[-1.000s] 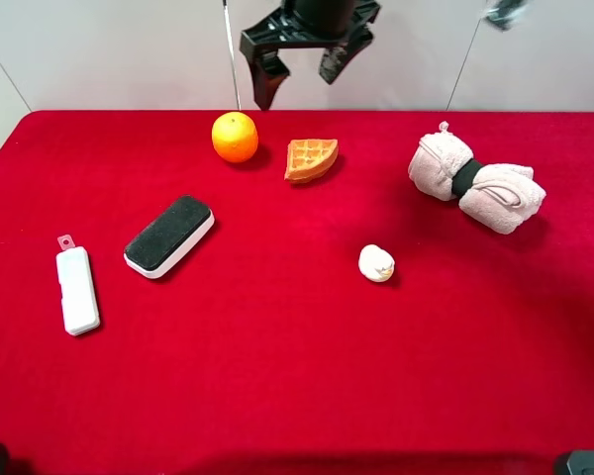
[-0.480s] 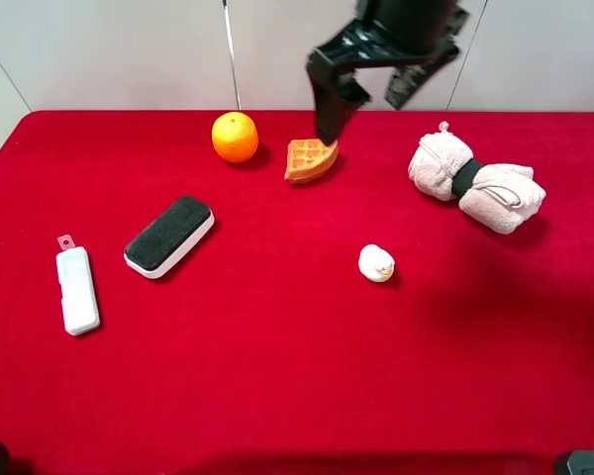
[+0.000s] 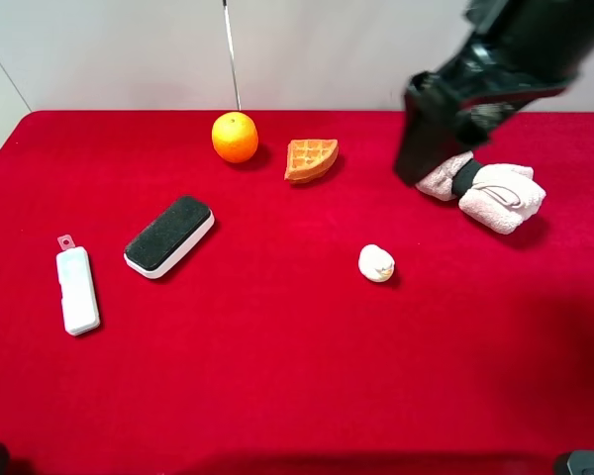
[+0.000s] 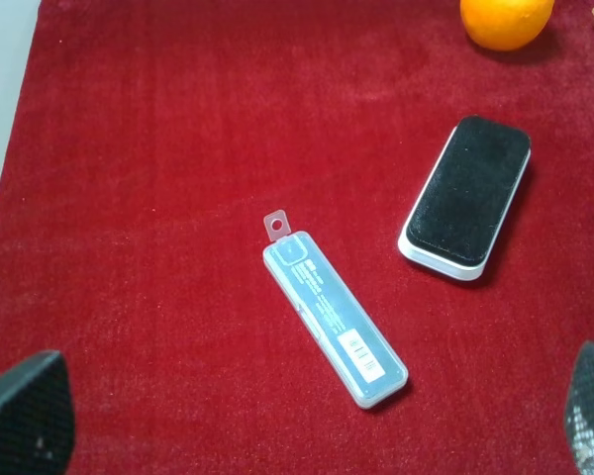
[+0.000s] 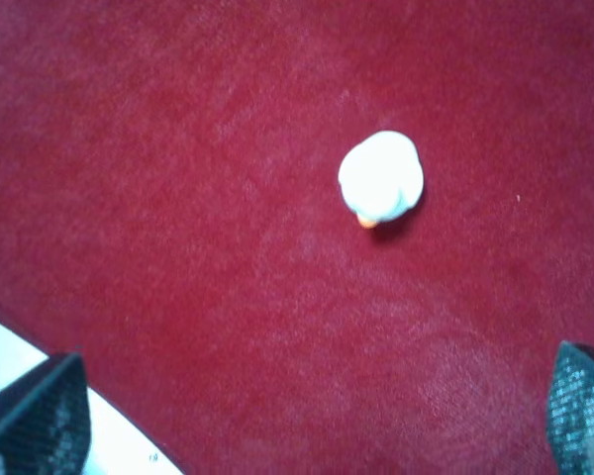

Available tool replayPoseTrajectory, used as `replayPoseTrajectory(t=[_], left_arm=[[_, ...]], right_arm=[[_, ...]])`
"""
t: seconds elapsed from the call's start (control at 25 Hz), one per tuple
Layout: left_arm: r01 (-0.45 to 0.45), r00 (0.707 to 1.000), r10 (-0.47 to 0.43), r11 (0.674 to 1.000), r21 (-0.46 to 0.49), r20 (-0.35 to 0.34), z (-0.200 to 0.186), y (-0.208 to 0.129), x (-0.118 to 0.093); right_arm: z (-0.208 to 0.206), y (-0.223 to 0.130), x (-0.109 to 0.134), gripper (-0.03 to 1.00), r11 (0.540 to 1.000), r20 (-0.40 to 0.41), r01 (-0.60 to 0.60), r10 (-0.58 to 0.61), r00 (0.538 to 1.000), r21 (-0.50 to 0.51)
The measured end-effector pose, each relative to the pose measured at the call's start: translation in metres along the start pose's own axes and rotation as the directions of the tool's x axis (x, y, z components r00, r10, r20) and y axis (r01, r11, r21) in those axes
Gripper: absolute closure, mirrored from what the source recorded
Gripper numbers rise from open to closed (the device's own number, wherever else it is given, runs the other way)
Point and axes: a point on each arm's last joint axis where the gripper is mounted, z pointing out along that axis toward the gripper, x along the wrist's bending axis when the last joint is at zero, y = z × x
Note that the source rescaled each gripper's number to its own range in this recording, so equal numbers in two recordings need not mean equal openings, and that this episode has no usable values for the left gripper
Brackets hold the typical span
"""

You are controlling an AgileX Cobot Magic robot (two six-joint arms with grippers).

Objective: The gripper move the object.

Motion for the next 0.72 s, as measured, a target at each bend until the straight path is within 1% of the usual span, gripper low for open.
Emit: replayPoseTrajectory(t=[0.2,0.44,0.72], left_arm=[[0.0,1.0,0.0,1.0,0.0,0.0,0.0,0.0,0.0],[0.0,1.0,0.0,1.0,0.0,0.0,0.0,0.0,0.0],[0.0,1.0,0.0,1.0,0.0,0.0,0.0,0.0,0.0]], right_arm=[[-0.029,-0.034,0.005,-0.02,0.996,0.005,0.009,-0.009,1.0,-0.087],[-0.064,-0.076,0.01,-0.02,0.974,0.014,0.025,-0.022,1.0,-0.225],[-0.078,-0.13,0.014,-0.02,0.944,0.022,0.037,-0.032,0.999,-0.329]])
